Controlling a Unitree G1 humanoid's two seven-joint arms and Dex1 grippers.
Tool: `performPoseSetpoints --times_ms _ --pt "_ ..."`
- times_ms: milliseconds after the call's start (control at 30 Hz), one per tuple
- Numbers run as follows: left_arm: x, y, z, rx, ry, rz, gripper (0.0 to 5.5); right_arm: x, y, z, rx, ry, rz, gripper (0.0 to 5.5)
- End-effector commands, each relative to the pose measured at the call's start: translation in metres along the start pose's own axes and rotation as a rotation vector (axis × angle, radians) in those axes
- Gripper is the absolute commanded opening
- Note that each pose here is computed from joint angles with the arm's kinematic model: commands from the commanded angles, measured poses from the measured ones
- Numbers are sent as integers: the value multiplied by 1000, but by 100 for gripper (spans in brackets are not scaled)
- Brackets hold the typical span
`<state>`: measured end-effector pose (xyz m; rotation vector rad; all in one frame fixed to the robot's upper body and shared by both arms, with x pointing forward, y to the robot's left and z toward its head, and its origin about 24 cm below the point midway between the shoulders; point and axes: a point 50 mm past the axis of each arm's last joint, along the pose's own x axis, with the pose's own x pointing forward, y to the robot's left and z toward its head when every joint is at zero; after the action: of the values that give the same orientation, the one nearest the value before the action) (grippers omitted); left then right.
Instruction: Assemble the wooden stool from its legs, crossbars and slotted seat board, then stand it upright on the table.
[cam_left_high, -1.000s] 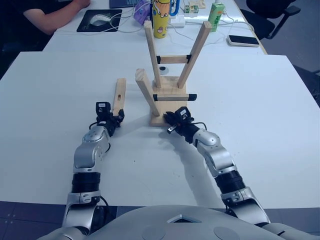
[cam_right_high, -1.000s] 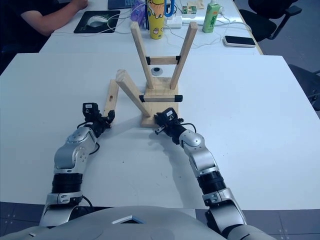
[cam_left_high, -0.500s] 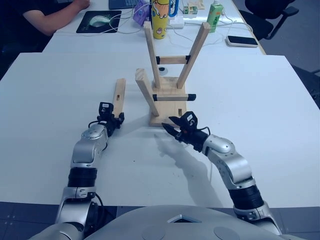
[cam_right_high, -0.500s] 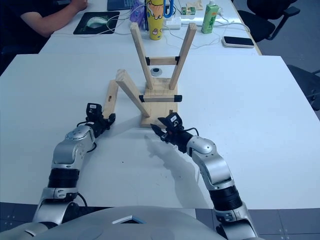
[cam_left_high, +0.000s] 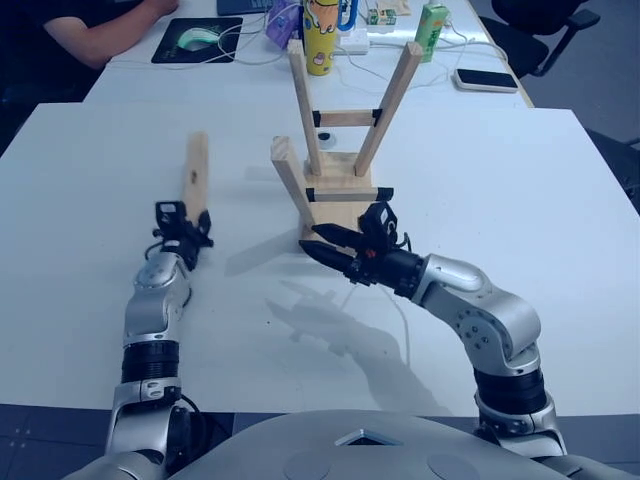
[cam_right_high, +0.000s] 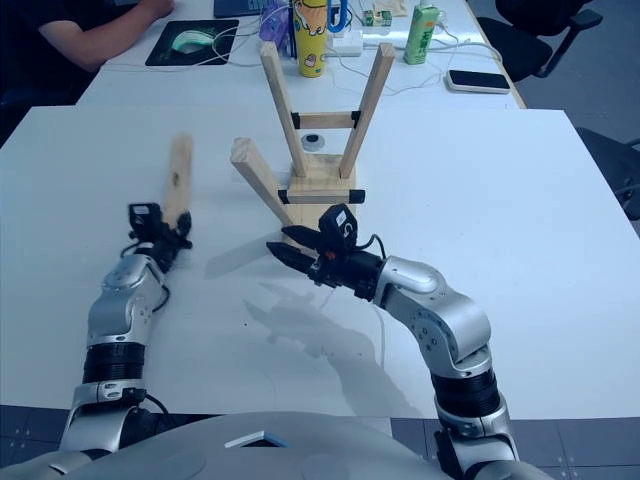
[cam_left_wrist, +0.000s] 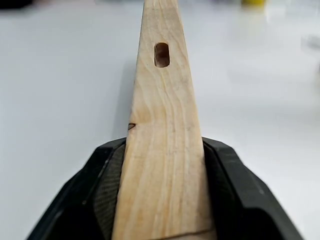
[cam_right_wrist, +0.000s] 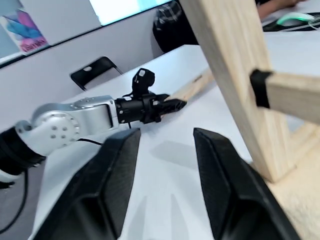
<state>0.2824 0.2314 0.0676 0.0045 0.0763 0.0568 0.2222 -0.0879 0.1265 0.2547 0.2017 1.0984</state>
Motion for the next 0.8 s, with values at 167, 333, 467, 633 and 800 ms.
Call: performPoseSetpoints --times_ms 167,333,467,633,800 --pt "-16 -37 157 14 -640 -366 205 -11 -17 26 174 -111 62 200" --pt "-42 -87 171 -58 -568 -848 205 -33 -35 58 159 -221 61 200" --pt "-60 -111 165 -93 -446 -1100 205 -60 -49 87 131 -273 88 215" --pt "-66 -120 140 -126 -297 -1228 205 -93 -52 98 166 -196 199 285" --pt "-69 -125 125 -197 -195 -1341 205 -117 -56 106 206 -158 256 359"
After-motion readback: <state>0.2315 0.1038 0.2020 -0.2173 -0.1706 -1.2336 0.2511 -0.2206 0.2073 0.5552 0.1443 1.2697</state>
